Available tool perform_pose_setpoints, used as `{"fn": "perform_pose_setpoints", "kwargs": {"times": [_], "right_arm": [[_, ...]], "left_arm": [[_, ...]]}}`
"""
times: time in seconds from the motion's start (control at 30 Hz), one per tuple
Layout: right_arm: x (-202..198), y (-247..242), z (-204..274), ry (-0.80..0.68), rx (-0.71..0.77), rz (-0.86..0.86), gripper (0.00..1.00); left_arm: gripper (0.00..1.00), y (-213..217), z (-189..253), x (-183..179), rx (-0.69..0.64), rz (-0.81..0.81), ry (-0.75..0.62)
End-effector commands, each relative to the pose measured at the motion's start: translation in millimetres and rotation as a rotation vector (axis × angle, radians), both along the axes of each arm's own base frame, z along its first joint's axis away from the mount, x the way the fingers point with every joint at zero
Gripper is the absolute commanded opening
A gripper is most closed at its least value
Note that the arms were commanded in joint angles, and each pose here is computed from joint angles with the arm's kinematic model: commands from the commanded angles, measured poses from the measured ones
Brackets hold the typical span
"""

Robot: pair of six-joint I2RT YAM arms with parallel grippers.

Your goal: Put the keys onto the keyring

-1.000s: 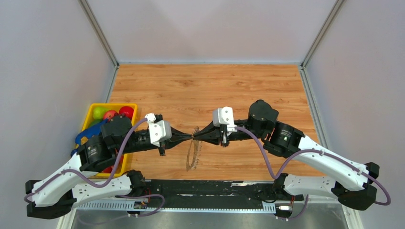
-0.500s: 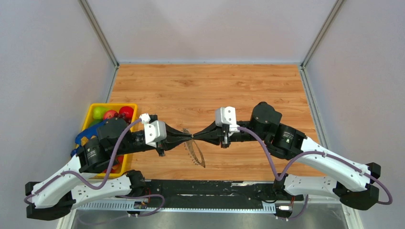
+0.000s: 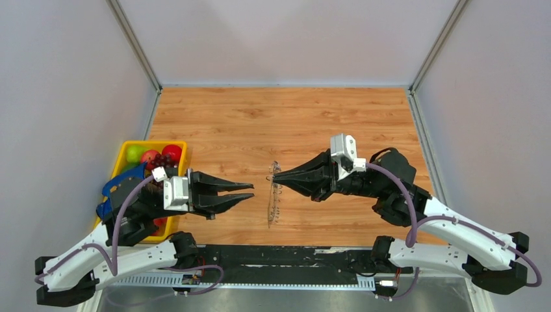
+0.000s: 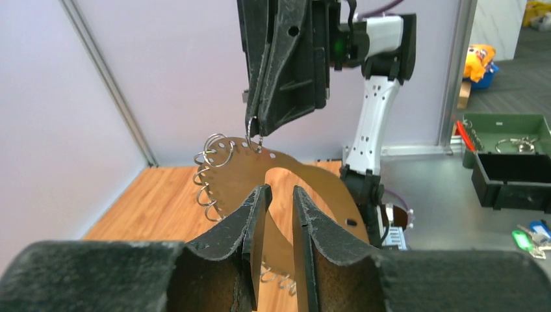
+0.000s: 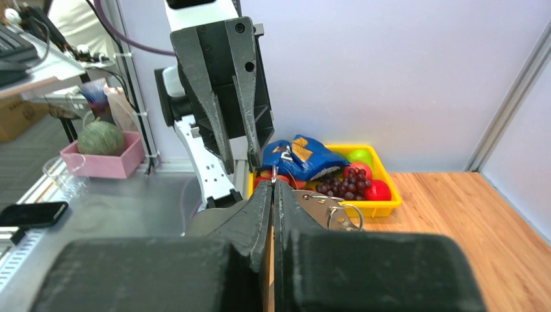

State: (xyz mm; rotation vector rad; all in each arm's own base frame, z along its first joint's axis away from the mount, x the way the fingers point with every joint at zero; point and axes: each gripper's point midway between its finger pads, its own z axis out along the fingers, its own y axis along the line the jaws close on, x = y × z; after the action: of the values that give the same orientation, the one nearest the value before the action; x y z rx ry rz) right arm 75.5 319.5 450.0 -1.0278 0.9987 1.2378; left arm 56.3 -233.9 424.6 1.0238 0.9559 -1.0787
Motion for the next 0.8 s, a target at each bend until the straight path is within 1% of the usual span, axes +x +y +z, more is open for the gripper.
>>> {"fn": "perform_pose_setpoints", "kwargs": {"times": [0.0, 0.2, 0.47, 0.77], "right_arm": [[-8.1, -7.3, 29.4, 0.05, 0.147, 0.032, 0.0], [-15.4, -10.6, 31.3, 0.074, 0.215, 0.077, 0.0], [-23.9, -12.6, 36.5, 0.076, 0.268, 0.128, 0.0], [-26.3, -10.2, 36.2, 0.061, 0.268, 0.141, 0.0]], "left_arm": [[0.3, 0.8, 30.2, -5.2, -0.143, -0.03, -0.013], [0.3, -2.9, 37.9, -5.7, -0.218, -0.05, -0.011], [0.3, -13.9, 33.3, -4.8, -0.205, -0.075, 0.007], [0.3, -18.4, 31.7, -4.7, -0.196, -0.089, 0.015]]}}
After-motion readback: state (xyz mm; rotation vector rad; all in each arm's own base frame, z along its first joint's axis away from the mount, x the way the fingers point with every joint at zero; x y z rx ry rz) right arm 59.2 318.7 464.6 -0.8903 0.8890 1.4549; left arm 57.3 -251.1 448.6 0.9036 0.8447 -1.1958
